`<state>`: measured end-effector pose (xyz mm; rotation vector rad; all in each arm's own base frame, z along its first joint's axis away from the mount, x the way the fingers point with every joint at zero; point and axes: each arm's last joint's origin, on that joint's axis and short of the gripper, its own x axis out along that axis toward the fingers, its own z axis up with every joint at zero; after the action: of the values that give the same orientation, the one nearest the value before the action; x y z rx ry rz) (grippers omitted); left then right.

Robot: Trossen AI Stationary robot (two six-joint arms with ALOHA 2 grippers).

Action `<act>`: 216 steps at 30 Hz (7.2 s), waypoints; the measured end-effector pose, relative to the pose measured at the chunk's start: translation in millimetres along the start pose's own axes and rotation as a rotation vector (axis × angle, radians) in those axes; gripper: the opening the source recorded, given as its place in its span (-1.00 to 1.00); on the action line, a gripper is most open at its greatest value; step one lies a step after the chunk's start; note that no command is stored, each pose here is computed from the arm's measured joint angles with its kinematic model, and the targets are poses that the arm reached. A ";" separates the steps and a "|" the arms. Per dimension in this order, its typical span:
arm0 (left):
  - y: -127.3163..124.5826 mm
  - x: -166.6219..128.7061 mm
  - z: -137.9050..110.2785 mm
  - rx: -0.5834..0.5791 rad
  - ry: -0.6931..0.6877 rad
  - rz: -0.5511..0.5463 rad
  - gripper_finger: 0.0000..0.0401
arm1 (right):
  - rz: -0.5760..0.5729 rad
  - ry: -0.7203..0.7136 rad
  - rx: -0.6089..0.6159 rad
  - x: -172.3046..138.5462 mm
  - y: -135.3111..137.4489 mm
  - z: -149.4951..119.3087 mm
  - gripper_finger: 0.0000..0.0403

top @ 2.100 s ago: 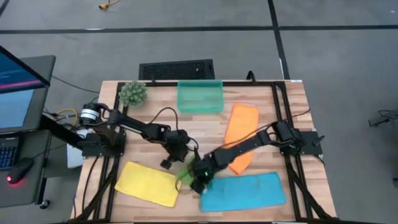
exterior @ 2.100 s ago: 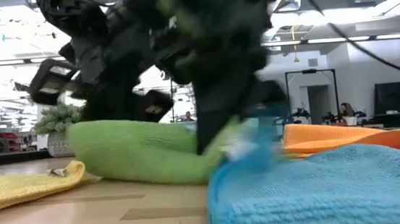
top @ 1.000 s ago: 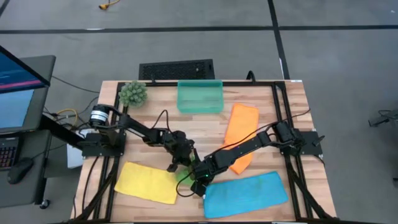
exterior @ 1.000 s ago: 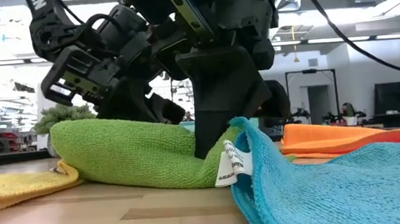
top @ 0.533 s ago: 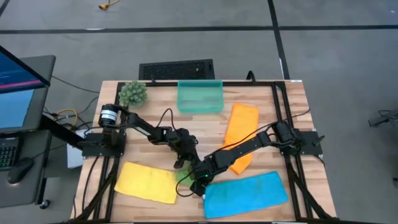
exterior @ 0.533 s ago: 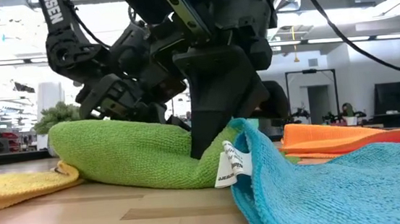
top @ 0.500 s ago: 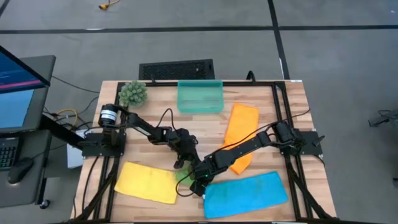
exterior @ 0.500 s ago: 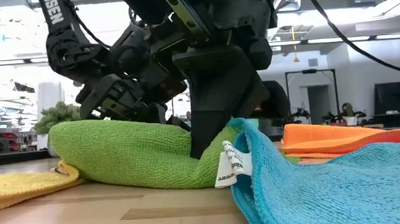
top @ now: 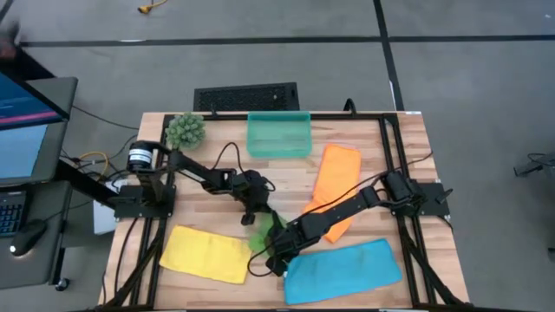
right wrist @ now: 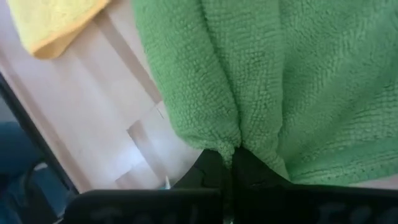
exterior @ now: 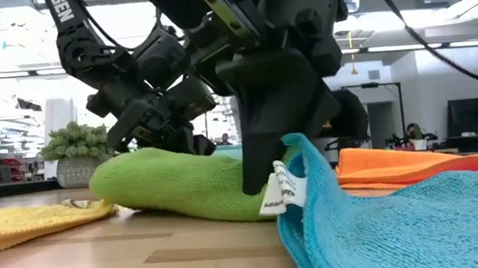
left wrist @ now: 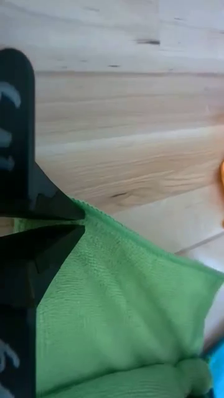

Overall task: Roll microfiber towels into tight, uniform cylinder then place into a basket
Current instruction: Roll the green towel

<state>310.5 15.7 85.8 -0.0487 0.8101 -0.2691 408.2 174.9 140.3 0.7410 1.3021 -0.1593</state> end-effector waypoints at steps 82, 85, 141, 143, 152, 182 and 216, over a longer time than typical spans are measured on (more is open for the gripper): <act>-122.4 -68.7 -18.3 0.383 -0.091 -0.069 -0.37 | 0.237 -0.033 -0.014 3.3 -23.2 43.1 -0.93; -127.8 -58.5 -21.3 0.412 -0.095 -0.103 -0.38 | 0.238 -0.033 -0.014 3.1 -23.1 43.2 -0.93; -100.6 -29.2 25.1 0.405 0.127 -0.076 -0.99 | 0.195 -0.090 0.038 7.4 -8.2 24.0 -0.91; -96.4 -30.1 28.0 0.389 0.123 -0.095 -0.99 | 0.185 -0.115 0.027 7.9 -6.3 22.1 -0.88; -91.0 -31.2 34.5 0.381 0.098 -0.101 -1.00 | 0.189 -0.112 0.025 7.8 -6.5 22.6 -0.48; -90.2 -31.2 35.3 0.381 0.091 -0.086 -1.00 | 0.070 -0.220 0.003 -25.2 7.1 -1.1 0.03; -89.2 -31.1 36.2 0.338 0.088 -0.050 -1.00 | 0.027 -0.280 -0.065 -71.8 30.4 -53.3 -0.01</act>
<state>296.6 -64.5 145.9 0.2615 0.8422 -0.4549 359.2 207.9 214.1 0.6547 1.0254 -0.1908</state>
